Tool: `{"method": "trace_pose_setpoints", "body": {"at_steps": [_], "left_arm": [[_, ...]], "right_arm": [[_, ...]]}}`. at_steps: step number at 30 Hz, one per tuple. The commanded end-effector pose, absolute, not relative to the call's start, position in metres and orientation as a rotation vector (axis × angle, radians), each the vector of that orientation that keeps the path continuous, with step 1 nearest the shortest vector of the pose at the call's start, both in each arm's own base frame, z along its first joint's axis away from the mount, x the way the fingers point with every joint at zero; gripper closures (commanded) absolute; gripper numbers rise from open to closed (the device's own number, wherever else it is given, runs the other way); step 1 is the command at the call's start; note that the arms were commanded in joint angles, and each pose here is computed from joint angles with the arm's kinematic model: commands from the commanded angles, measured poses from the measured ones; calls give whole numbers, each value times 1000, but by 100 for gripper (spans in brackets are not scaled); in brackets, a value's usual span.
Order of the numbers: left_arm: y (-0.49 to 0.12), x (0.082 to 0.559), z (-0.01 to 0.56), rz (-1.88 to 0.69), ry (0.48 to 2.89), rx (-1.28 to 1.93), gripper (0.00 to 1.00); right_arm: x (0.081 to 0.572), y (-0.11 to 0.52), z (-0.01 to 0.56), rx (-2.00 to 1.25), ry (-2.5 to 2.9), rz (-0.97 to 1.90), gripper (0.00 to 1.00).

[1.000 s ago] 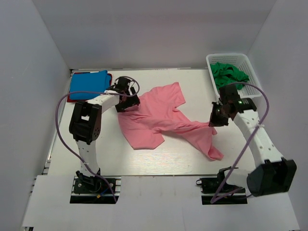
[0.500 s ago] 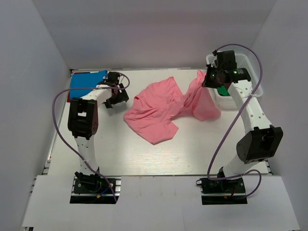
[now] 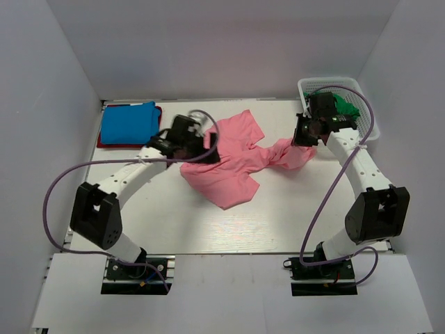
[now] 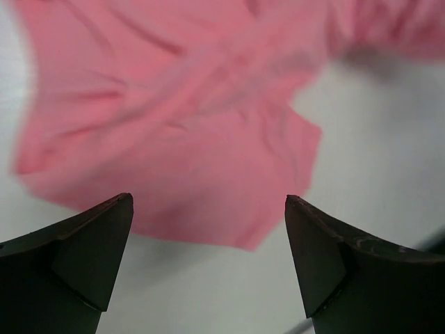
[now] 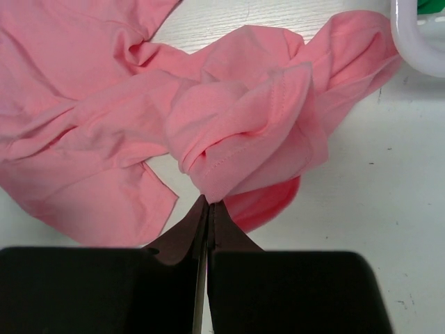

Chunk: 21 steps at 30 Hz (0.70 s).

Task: Fold and stack the t-shirts
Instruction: Flatten out the tshirt

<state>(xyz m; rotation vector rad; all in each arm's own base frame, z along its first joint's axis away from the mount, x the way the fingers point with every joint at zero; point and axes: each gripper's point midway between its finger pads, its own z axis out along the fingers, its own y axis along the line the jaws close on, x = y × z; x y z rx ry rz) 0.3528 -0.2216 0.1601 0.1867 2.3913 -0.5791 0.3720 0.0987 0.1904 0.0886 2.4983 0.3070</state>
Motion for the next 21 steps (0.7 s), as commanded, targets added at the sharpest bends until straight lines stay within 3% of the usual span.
{"method": "trace_pose_setpoints", "body": {"at_steps": [1,8,17,21], "left_arm": [[-270,294,137,-706,2461,512,0],[-331,226,117,-835,2365,966,0],[-327,232,58,-588,2468,1004,5],[-319,241,48,-498,2475,945,14]], "right_arm": [[377,92,208,149,2419,283,100],[374,84,203,198,2425,241,100],[369,77,197,224,2440,214,100],[366,80,201,215,2428,246,100]]}}
